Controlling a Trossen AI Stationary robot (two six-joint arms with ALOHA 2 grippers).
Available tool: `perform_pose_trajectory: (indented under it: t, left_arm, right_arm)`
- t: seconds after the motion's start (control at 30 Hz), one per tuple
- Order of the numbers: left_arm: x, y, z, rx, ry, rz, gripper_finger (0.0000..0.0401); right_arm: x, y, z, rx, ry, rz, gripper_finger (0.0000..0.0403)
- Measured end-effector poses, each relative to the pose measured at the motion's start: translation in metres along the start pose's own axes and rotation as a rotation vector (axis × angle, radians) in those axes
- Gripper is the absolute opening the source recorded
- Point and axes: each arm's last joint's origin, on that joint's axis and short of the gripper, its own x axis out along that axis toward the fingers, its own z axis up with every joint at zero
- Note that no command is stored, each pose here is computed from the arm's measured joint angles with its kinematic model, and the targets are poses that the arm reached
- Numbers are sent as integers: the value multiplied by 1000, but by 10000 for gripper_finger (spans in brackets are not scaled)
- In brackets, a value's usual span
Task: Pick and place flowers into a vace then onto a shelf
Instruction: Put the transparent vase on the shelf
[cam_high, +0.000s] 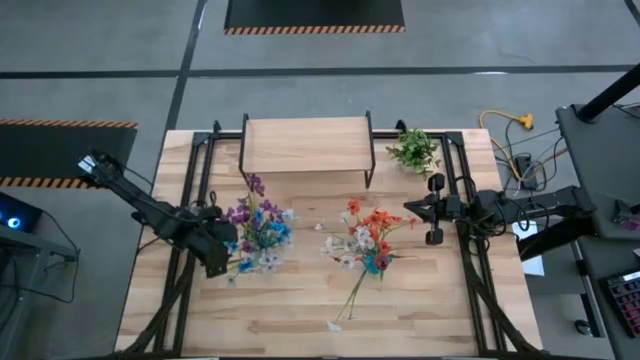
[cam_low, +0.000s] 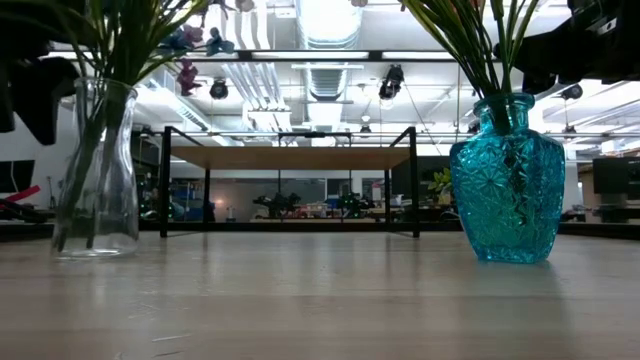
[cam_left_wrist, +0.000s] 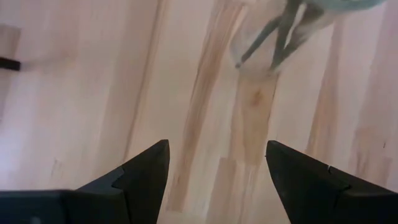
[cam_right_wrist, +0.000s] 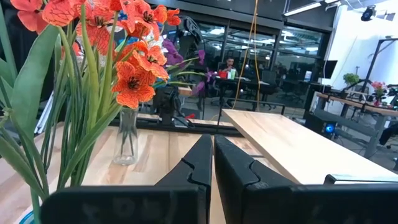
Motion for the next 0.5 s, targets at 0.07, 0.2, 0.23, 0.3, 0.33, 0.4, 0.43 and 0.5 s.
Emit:
perform_pose_trajectory:
  t: [0.07,0.2,0.23,0.3,0.33,0.4,0.43,0.5]
  left_arm:
    - [0,-2,2,-4,-20,-12,251]
    - [1,-6,6,-7,-85,-51,251]
    - [1,-8,8,-4,-111,-72,251]
    - [0,-11,12,14,-153,-107,251]
    - [0,-11,12,27,-165,-109,251]
    - [0,-11,13,35,-192,-88,251]
    - [1,-11,13,33,-199,-76,251]
    - [5,-9,10,37,-192,-61,251]
  right_arm:
    - [0,0,0,-4,0,1,8]
    - [0,0,0,-4,0,1,9]
    - [0,0,0,-6,0,0,9]
    - [0,0,0,-7,0,1,9]
    - [0,0,0,-7,0,1,9]
    - [0,0,0,-7,0,0,8]
    - [0,0,0,-7,0,0,9]
    - [0,0,0,-7,0,0,8]
